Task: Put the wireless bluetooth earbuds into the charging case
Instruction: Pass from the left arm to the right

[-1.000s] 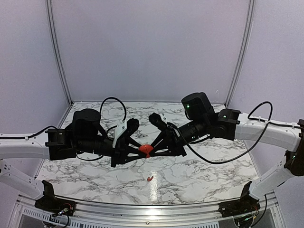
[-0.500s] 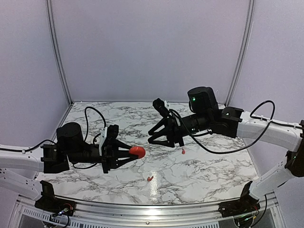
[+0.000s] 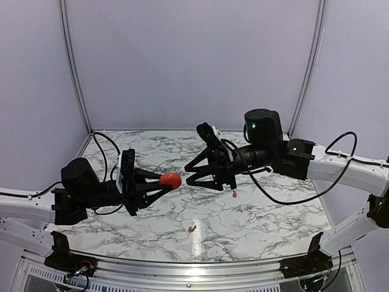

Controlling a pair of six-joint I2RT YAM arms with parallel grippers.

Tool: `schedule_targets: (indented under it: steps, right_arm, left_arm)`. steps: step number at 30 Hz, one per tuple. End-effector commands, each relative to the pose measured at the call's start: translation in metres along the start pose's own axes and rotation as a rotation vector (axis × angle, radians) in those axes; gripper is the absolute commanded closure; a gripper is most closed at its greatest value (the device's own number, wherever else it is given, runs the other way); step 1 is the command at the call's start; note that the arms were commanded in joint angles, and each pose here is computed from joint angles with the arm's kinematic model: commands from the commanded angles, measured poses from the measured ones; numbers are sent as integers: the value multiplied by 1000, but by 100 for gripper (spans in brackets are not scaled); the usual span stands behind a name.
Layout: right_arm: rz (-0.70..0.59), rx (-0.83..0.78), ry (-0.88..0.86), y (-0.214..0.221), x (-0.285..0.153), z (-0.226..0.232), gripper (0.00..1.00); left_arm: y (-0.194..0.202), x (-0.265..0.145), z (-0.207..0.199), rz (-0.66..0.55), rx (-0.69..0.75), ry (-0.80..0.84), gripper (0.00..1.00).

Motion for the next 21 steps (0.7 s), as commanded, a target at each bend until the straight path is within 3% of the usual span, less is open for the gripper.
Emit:
schedule_targets:
  steps: [1, 14, 21]
  right_arm:
    - [-38, -55, -48, -16, 4, 9, 54]
    - [-51, -43, -101, -17, 19, 11, 58]
    - [-45, -44, -102, -15, 22, 11, 68]
  left_arm:
    - [-12, -1, 3, -63, 15, -27, 100]
    - [-9, 2, 5, -56, 1, -39, 100]
    - [-8, 2, 5, -52, 0, -43, 100]
Point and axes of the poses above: each gripper's point midway between its finger pads, its own x axis out along the fingers, its own z axis along the line the jaws close on, y = z × x, the point moved 9 cm from there along -x, back along the fingers, and after that the axes turned 14 degrees about x, right-handed, at the moved point
